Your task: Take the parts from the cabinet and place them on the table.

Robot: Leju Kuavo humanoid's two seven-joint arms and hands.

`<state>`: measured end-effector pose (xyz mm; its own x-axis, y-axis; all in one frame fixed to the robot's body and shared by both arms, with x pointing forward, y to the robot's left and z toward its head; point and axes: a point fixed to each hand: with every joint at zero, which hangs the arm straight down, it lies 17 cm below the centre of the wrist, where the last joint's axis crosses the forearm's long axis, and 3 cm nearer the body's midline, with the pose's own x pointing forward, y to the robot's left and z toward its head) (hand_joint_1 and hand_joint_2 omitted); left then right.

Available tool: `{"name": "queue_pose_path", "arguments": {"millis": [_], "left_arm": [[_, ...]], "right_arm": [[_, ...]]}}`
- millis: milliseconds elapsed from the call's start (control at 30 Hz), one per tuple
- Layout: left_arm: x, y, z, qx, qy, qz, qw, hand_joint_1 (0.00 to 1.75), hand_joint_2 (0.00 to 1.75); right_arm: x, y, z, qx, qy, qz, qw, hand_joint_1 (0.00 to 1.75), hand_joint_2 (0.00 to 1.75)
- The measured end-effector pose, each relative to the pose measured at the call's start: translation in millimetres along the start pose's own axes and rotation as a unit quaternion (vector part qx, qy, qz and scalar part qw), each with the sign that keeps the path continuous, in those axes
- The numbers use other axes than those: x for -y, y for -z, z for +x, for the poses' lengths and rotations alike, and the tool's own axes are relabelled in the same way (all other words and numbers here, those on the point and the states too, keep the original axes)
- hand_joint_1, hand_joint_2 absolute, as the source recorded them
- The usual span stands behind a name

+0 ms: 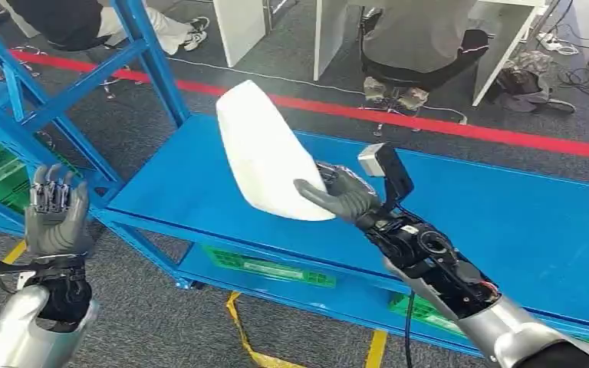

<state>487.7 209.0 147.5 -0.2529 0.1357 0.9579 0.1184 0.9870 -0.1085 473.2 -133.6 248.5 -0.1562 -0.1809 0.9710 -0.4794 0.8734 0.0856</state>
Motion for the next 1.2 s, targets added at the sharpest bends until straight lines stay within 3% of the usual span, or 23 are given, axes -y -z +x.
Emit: {"name": "queue_pose_path", "arguments": {"millis": [467,1200], "left_arm": [[-7.0,-2.8,0.4,0.004,0.003,0.006,1.0,0.0,1.75],[-6.1,-8.0,4.7,0.015,0.003,0.007,1.0,0.0,1.75]], "right_arm": [[-0.7,-10.3,37.8,0.058,-0.045,-0.019,0.997,1.75,1.75],[-7.3,-13.5,47.4,0.071,-0.056,-0.012,0.996,1.75,1.75]]}}
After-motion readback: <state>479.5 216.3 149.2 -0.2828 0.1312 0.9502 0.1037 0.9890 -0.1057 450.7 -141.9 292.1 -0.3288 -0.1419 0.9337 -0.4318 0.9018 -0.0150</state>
